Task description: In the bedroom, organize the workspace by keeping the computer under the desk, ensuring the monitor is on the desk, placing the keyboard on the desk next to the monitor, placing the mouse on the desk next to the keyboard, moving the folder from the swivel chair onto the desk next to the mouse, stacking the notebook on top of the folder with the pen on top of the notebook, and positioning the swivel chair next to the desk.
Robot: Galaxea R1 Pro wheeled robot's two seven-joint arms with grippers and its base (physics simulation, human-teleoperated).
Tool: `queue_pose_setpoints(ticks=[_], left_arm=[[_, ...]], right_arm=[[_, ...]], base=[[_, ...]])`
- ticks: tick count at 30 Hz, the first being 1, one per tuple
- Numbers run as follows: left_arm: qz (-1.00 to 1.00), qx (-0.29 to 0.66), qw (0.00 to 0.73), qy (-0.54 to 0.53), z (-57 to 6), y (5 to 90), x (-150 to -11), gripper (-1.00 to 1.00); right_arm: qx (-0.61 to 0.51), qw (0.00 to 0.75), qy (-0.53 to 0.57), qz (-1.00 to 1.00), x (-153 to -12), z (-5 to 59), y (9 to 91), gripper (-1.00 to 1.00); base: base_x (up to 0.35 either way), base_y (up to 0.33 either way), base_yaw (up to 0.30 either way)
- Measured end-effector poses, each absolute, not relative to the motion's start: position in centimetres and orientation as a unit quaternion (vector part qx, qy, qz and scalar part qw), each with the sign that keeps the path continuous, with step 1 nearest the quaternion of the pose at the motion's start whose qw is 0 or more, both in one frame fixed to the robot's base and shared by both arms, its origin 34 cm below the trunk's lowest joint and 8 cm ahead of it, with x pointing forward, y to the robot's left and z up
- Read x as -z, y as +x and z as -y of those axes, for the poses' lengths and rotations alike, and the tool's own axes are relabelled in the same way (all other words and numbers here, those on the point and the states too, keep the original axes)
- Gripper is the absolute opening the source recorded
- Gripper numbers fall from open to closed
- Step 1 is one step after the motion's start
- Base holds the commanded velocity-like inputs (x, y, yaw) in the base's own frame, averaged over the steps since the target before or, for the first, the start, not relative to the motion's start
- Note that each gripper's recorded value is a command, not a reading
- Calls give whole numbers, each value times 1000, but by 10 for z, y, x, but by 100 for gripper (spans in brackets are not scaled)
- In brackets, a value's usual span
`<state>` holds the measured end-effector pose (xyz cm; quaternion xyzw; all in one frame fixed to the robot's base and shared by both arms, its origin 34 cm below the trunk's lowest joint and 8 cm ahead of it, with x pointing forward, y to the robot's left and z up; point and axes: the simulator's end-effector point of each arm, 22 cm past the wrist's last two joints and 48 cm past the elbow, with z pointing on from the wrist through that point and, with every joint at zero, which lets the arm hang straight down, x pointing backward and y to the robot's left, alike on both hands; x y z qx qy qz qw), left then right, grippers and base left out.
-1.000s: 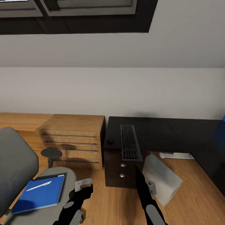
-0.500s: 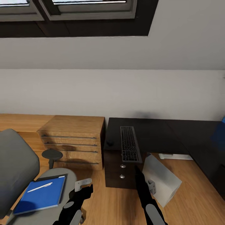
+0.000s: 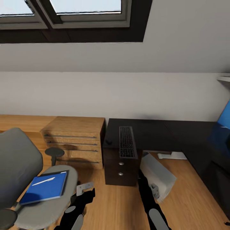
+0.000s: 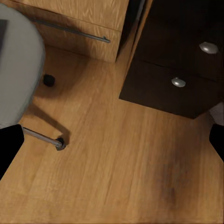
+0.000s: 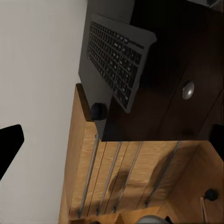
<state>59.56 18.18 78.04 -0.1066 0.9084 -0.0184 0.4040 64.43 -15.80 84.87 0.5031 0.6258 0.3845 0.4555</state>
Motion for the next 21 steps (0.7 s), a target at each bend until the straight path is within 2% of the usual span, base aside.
queue_pose_setpoints(ticks=[13,21], left_arm=[[-908,18,404,-106,-182,593,-797,100],[-908,18,404,-106,-182,592,-806,100]], right_arm=[[-384,455,503,-627,-864,157,642,100],[-383,455,502,-628,-873,157,640,100]], base=[[-291,-224,0],[-331,-61,0]])
